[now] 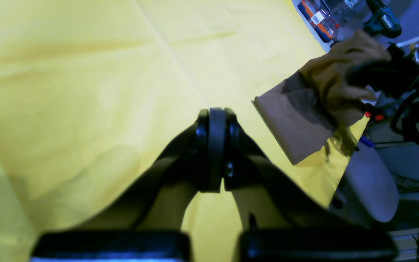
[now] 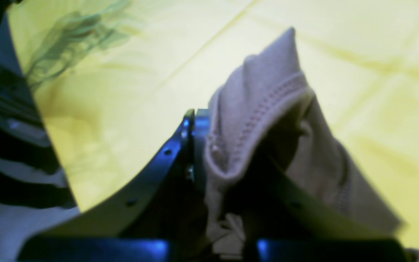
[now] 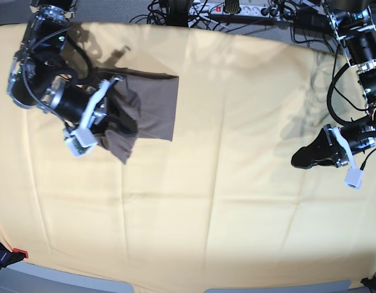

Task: Fold the T-shirt properly
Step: 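Lift the strip end with the right gripper and fold it over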

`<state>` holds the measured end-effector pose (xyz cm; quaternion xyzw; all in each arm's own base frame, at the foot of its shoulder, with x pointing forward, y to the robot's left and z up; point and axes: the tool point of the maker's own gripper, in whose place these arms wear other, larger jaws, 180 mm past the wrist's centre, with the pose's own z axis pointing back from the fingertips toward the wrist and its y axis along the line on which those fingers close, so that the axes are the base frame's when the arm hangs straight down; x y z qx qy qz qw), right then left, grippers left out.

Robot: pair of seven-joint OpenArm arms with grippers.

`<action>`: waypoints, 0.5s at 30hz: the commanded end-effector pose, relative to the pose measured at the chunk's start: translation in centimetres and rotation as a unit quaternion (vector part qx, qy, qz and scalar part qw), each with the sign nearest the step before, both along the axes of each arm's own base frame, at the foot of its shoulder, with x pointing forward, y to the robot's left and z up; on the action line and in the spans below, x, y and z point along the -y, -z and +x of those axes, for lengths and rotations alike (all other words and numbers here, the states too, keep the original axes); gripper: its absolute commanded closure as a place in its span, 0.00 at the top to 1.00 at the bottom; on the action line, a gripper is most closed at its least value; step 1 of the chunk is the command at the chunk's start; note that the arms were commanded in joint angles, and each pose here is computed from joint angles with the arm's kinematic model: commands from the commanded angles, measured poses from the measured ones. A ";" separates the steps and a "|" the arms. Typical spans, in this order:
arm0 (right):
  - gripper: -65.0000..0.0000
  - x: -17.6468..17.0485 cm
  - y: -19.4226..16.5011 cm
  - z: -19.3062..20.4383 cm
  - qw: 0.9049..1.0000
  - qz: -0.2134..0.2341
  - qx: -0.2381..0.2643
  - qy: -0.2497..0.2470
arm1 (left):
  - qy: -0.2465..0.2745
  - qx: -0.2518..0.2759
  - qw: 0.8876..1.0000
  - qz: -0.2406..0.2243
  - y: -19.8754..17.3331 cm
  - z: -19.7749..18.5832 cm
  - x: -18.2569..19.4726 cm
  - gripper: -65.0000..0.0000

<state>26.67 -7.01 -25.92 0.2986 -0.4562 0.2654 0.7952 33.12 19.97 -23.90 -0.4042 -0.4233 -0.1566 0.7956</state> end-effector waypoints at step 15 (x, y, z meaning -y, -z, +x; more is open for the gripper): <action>0.74 -2.3 -6.9 0.3 0.993 0.008 0.109 -0.048 | 0.000 0.019 1.000 -0.005 -1.3 0.0 -0.3 0.00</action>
